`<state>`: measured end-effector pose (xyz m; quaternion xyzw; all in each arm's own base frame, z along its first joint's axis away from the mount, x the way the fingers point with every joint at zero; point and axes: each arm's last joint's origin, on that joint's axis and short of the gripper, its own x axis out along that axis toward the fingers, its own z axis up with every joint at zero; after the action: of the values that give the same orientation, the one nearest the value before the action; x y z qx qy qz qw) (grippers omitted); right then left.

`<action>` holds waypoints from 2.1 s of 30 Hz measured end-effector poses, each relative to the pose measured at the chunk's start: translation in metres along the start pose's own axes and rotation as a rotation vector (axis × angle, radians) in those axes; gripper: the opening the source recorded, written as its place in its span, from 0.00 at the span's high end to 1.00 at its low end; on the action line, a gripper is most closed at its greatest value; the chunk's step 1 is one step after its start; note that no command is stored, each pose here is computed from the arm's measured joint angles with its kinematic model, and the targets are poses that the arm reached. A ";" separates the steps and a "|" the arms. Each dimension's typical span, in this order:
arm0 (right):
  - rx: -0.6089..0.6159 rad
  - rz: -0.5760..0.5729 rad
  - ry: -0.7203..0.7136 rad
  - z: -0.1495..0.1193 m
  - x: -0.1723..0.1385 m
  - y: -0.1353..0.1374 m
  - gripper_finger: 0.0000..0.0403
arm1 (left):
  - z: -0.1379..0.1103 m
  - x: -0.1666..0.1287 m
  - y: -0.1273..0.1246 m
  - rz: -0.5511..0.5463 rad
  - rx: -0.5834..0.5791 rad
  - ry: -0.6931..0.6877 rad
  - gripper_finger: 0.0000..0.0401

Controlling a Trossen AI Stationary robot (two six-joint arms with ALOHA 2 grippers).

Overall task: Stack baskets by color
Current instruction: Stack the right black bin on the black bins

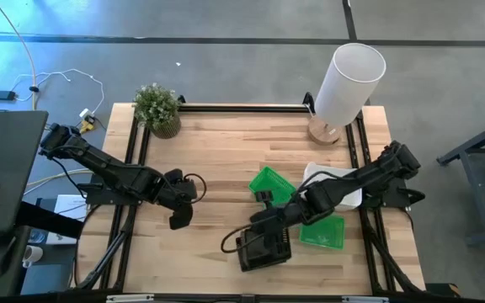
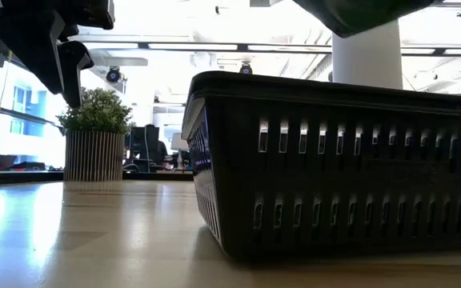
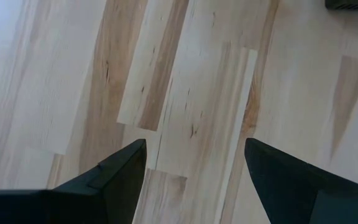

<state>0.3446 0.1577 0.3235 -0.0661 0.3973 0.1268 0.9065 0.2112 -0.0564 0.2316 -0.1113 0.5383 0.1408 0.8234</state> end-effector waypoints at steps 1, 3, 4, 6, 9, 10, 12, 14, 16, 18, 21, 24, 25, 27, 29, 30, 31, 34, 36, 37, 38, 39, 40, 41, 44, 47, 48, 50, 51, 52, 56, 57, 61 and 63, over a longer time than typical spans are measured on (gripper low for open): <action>0.002 0.018 -0.007 0.001 0.004 0.001 1.00 | 0.000 0.000 0.000 0.000 0.000 0.000 0.35; 0.014 0.051 -0.020 0.003 0.011 0.000 1.00 | 0.000 0.000 0.000 0.001 0.000 0.001 0.35; 0.018 0.069 -0.010 0.002 0.015 0.001 1.00 | 0.000 0.000 0.000 0.002 0.001 0.002 0.35; 0.024 0.091 0.019 -0.001 0.025 0.001 1.00 | 0.000 0.000 0.000 0.004 0.001 0.003 0.35; 0.039 0.101 0.059 -0.005 0.040 0.000 1.00 | 0.000 0.000 0.001 0.005 0.001 0.005 0.35; 0.042 0.106 0.071 -0.006 0.045 0.000 1.00 | -0.001 0.000 0.000 0.003 0.001 0.006 0.35; 0.047 0.113 0.092 -0.009 0.053 -0.001 1.00 | -0.001 0.000 0.000 0.002 0.003 0.007 0.35; 0.054 0.124 0.111 -0.011 0.061 -0.004 1.00 | -0.001 0.000 0.000 0.000 0.008 0.008 0.35; 0.060 0.128 0.131 -0.013 0.069 -0.006 1.00 | -0.001 0.000 0.000 0.000 0.008 0.008 0.35; 0.067 0.132 0.150 -0.016 0.076 -0.009 1.00 | -0.001 0.000 0.000 0.000 0.008 0.008 0.35; 0.079 0.143 0.171 -0.019 0.084 -0.013 1.00 | -0.001 0.000 0.000 0.000 0.009 0.008 0.35; 0.088 0.139 0.191 -0.022 0.092 -0.017 1.00 | -0.001 0.000 0.000 0.000 0.015 0.008 0.35; 0.091 0.138 0.198 -0.023 0.094 -0.019 1.00 | -0.001 0.000 0.000 0.000 0.020 0.008 0.35; 0.098 0.140 0.210 -0.025 0.097 -0.021 1.00 | -0.001 0.000 0.000 -0.001 0.020 0.008 0.35; 0.107 0.153 0.229 -0.027 0.100 -0.023 1.00 | -0.001 0.000 0.000 0.000 0.020 0.009 0.35; 0.111 0.160 0.248 -0.029 0.102 -0.024 1.00 | -0.001 0.000 0.000 0.000 0.024 0.010 0.35; 0.113 0.164 0.255 -0.030 0.104 -0.024 1.00 | -0.001 0.000 0.000 0.000 0.028 0.010 0.35; 0.119 0.159 0.274 -0.032 0.107 -0.026 1.00 | -0.001 0.000 0.001 0.001 0.032 0.011 0.35; 0.122 0.156 0.284 -0.034 0.108 -0.028 1.00 | -0.001 0.000 0.001 0.002 0.032 0.012 0.35; 0.124 0.155 0.289 -0.035 0.110 -0.029 1.00 | -0.001 0.000 0.001 0.002 0.032 0.012 0.35; 0.125 0.154 0.290 -0.035 0.111 -0.030 1.00 | -0.001 0.000 0.001 0.002 0.032 0.013 0.35; 0.127 0.153 0.294 -0.036 0.112 -0.030 1.00 | -0.001 0.000 0.001 0.003 0.032 0.014 0.35; 0.128 0.155 0.298 -0.036 0.113 -0.031 1.00 | -0.001 0.000 0.001 0.003 0.032 0.014 0.35; 0.128 0.160 0.299 -0.036 0.114 -0.031 1.00 | -0.001 0.000 0.001 0.003 0.032 0.014 0.35; 0.131 0.165 0.307 -0.037 0.115 -0.031 1.00 | -0.001 0.000 0.001 0.003 0.033 0.014 0.35; 0.127 0.146 0.302 -0.037 0.115 -0.032 1.00 | -0.001 0.000 0.001 0.002 0.033 0.015 0.35; 0.126 0.141 0.302 -0.037 0.115 -0.032 1.00 | -0.001 0.000 0.001 0.002 0.037 0.015 0.35; 0.126 0.140 0.302 -0.037 0.115 -0.032 1.00 | -0.001 0.000 0.001 0.002 0.047 0.015 0.35; 0.126 0.139 0.304 -0.037 0.115 -0.032 1.00 | -0.001 0.000 0.001 0.002 0.048 0.015 0.35; 0.126 0.139 0.307 -0.038 0.115 -0.032 1.00 | -0.001 0.000 0.001 0.002 0.049 0.015 0.35; 0.129 0.139 0.307 -0.038 0.115 -0.032 0.94 | -0.001 0.000 0.001 0.002 0.049 0.015 0.35; 0.136 0.137 0.307 -0.038 0.115 -0.032 0.91 | -0.001 0.000 0.001 0.002 0.050 0.015 0.35; 0.174 0.116 0.309 -0.038 0.115 -0.032 0.77 | -0.001 0.000 0.001 0.002 0.075 0.015 0.35; 0.202 0.118 0.311 -0.037 0.113 -0.032 0.71 | -0.001 0.000 0.001 0.002 0.089 0.015 0.35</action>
<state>0.4013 0.1386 0.2160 0.0298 0.5463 0.1274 0.8273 0.2100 -0.0562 0.2314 -0.0751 0.5501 0.1165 0.8235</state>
